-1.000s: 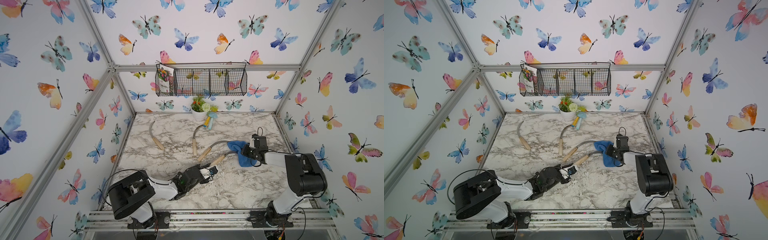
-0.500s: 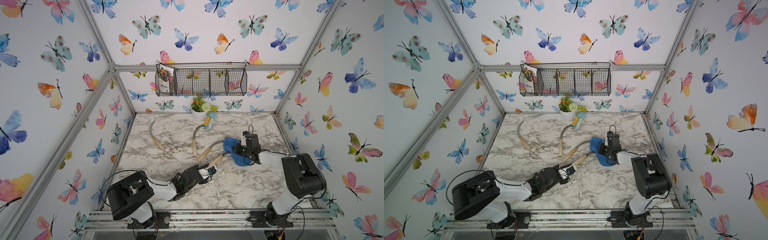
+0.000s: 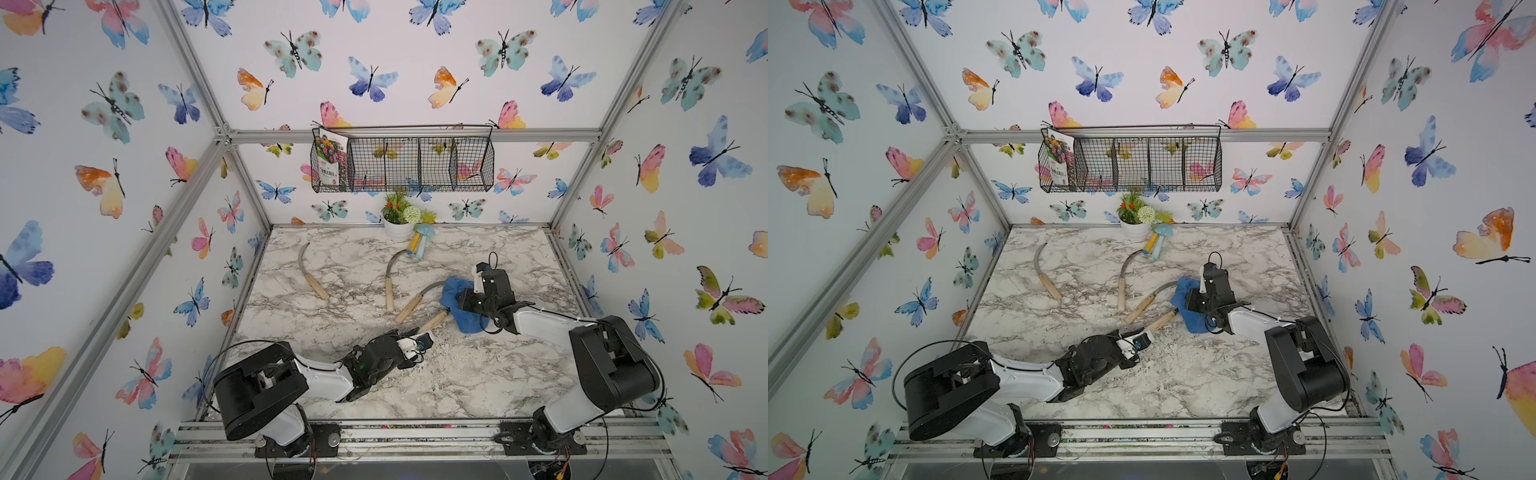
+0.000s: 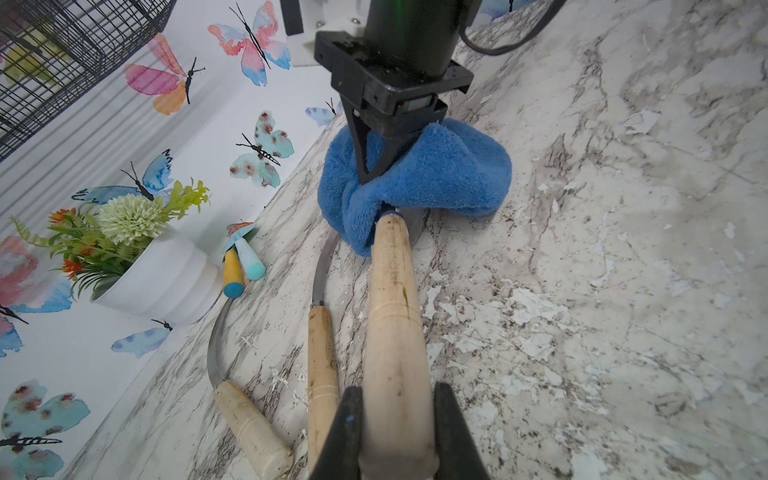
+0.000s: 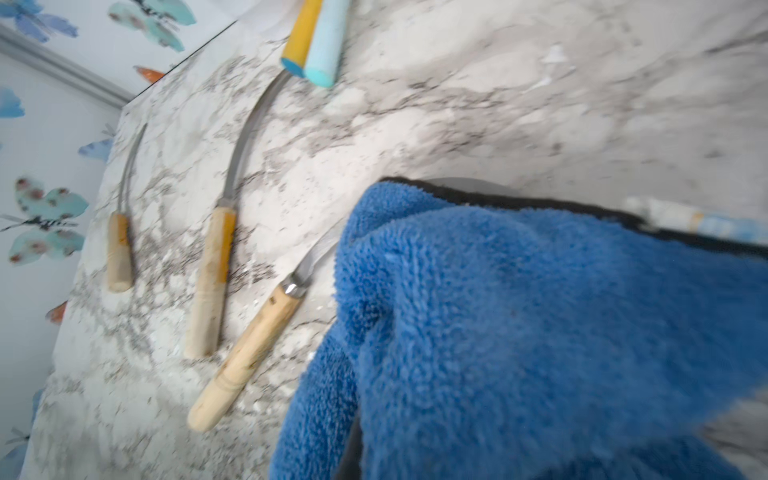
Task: Wipe small sickles with rags
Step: Wipe the small sickle.
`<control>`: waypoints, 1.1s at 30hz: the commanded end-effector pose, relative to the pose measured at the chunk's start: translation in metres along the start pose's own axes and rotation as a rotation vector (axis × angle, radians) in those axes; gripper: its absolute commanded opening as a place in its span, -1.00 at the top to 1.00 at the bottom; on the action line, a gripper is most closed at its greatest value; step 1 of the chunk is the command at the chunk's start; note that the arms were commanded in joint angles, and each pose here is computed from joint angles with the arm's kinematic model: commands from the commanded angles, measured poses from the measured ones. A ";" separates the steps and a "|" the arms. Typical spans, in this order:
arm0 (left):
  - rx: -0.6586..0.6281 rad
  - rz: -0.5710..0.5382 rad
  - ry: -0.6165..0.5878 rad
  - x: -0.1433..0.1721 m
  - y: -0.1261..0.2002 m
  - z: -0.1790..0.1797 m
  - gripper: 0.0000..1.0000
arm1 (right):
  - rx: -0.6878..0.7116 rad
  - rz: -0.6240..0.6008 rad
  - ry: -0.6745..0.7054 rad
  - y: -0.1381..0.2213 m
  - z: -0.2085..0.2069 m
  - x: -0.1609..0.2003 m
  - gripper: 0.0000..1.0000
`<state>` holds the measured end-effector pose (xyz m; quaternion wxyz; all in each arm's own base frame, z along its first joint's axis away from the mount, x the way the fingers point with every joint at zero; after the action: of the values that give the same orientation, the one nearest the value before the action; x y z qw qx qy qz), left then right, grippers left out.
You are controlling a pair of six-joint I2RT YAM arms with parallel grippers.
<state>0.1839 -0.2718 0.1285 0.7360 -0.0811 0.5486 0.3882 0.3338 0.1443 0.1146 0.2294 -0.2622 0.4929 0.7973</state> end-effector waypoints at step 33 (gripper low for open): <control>-0.007 -0.077 0.012 -0.017 0.004 0.004 1.00 | 0.137 0.087 -0.068 -0.011 -0.050 0.043 0.96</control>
<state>0.1834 -0.2711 0.1274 0.7346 -0.0800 0.5502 0.3890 0.3330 0.1399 0.1040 0.2526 -0.2674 0.4994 0.7844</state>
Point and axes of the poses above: each gripper's point midway between its finger pads, its own y axis back along the fingers, its own z axis along the line the jaws close on, x = y × z, the point moved 7 cm from there along y, back along the fingers, and after that the axes turned 8 degrees about y, right-handed, at the moved point
